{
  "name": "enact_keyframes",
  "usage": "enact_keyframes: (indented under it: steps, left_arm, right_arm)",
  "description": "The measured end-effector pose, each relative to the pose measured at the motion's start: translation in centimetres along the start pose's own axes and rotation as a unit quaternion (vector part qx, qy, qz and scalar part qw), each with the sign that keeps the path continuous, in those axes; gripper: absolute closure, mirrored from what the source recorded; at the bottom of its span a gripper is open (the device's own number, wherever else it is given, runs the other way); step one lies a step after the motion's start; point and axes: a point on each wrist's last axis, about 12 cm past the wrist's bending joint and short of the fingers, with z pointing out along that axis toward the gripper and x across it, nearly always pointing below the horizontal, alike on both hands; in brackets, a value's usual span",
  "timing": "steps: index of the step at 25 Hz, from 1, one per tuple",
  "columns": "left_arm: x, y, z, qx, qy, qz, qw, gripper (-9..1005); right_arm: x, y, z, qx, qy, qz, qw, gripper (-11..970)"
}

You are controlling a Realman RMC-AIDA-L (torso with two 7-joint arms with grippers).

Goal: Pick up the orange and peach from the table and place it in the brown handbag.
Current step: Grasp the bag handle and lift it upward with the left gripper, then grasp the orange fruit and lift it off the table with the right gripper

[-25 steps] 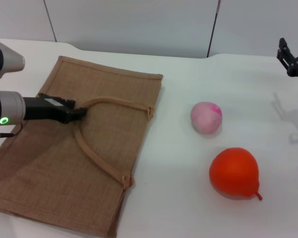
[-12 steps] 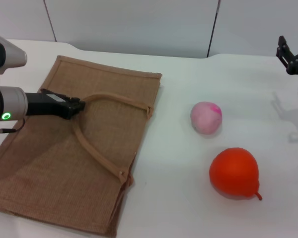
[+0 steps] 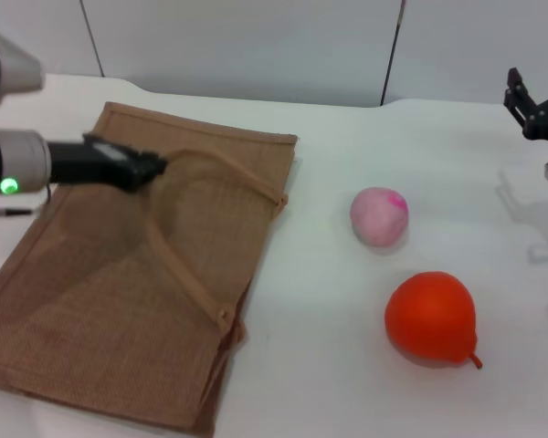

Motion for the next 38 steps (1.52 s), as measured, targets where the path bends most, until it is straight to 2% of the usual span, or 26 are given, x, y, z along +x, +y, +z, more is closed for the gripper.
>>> enact_keyframes:
  steps: [4, 7, 12, 16, 21, 26, 28, 30, 31, 38]
  left_arm:
    - [-2.5, 0.1, -2.6, 0.024, -0.049, 0.020, 0.998, 875]
    - [-4.2, 0.2, -5.4, 0.028, -0.071, 0.034, 0.997, 884]
    - [-6.6, 0.2, -9.1, 0.009, -0.077, 0.058, 0.995, 886]
    - [-8.4, -0.2, -11.7, -0.010, -0.078, 0.077, 0.994, 887]
    - [-9.9, -0.9, -14.1, -0.034, -0.076, 0.097, 0.992, 888]
    - [-11.4, -1.8, -16.7, -0.070, -0.075, 0.122, 0.987, 888]
    - [-11.7, -2.0, -17.0, -0.076, -0.076, 0.127, 0.986, 889]
    - [-12.0, -2.4, -17.5, -0.080, -0.079, 0.136, 0.984, 889]
    - [-12.1, -2.5, -17.7, -0.080, -0.082, 0.140, 0.984, 889]
    - [-12.6, -3.1, -18.1, -0.070, -0.103, 0.151, 0.981, 890]
  right_arm:
    - [0.0, 0.4, -0.2, -0.005, -0.001, 0.002, 1.000, 196]
    - [0.0, 0.9, -0.3, -0.015, -0.003, 0.002, 1.000, 196]
    - [0.0, 1.7, -0.8, -0.027, -0.006, 0.010, 1.000, 200]
    - [0.5, 2.2, -1.3, -0.032, 0.008, -0.007, 0.999, 203]
    - [0.7, 3.3, -2.0, -0.040, 0.025, -0.003, 0.999, 204]
    - [0.6, 4.7, -2.6, -0.051, 0.049, -0.037, 0.997, 204]
    - [-0.4, 5.3, -2.6, -0.058, 0.062, -0.041, 0.996, 204]
    - [-2.1, 5.3, -2.4, -0.068, 0.084, -0.041, 0.993, 205]
    - [-2.1, 5.3, -2.4, -0.068, 0.084, -0.041, 0.993, 205]
    - [-6.0, 3.8, -1.7, -0.123, 0.150, -0.025, 0.981, 205]
